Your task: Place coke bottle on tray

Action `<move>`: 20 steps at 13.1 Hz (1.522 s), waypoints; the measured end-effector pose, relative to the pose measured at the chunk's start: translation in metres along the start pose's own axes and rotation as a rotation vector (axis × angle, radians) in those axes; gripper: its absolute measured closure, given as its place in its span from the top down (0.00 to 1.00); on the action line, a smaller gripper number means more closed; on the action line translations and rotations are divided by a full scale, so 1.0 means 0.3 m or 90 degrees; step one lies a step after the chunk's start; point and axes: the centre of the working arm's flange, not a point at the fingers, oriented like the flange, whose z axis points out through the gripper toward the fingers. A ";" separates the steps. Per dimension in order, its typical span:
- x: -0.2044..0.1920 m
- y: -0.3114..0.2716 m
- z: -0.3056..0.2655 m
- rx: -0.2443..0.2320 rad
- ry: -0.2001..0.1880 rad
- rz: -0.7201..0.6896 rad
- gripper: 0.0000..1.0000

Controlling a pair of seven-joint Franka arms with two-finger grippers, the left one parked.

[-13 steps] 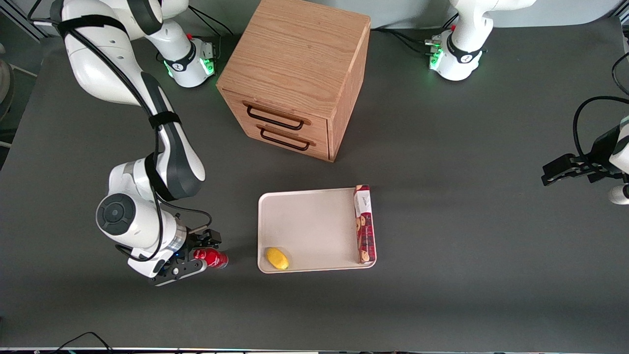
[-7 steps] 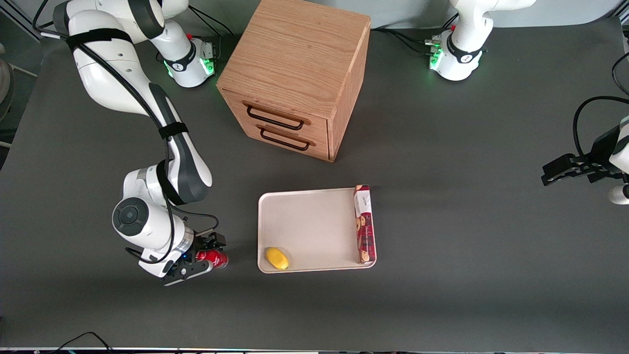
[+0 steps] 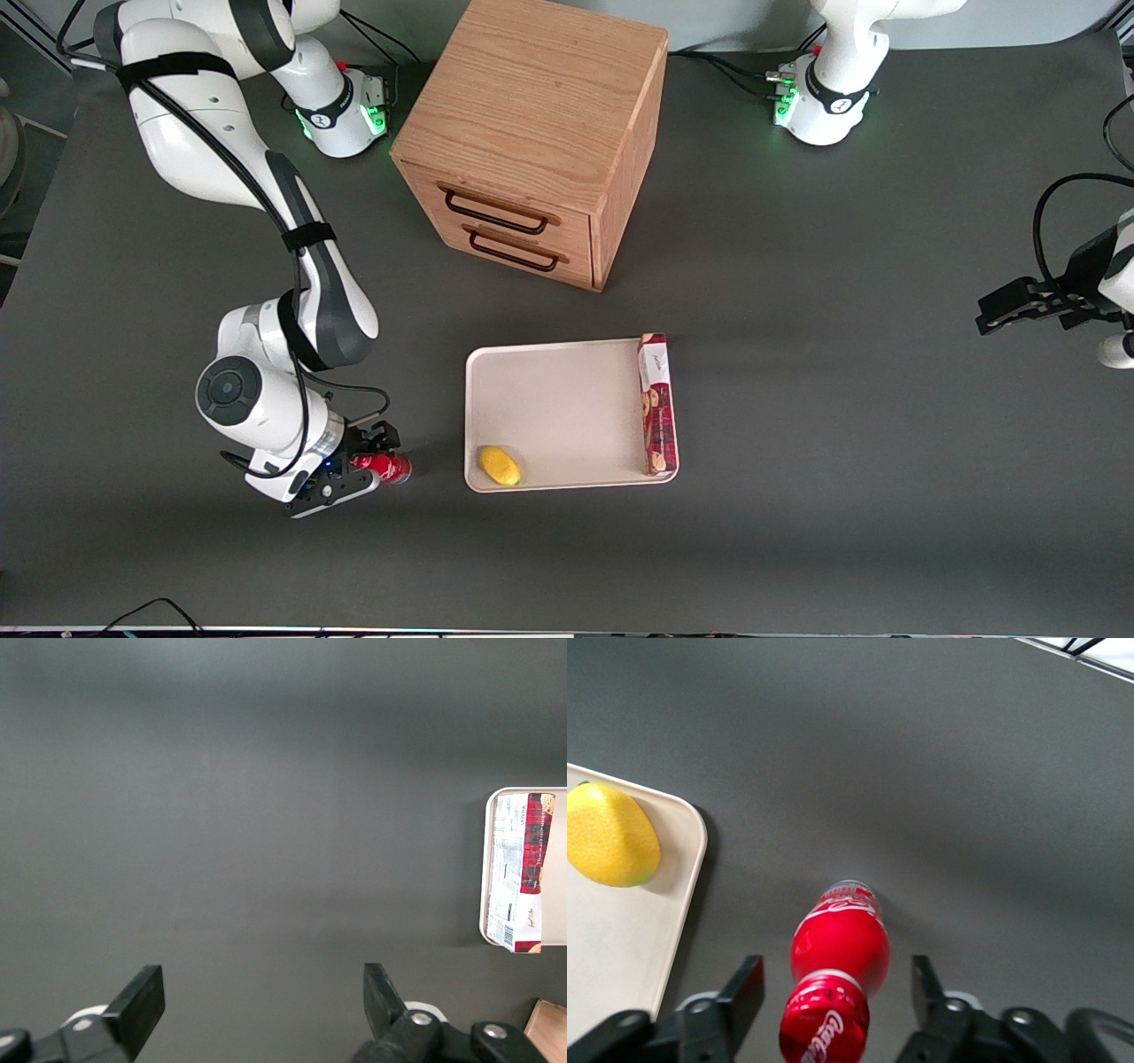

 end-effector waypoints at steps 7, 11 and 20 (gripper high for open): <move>0.011 -0.002 -0.031 0.000 0.007 -0.001 0.41; 0.036 -0.011 -0.293 0.006 -0.024 -0.006 0.41; 0.006 -0.215 -0.632 0.029 -0.015 -0.059 0.41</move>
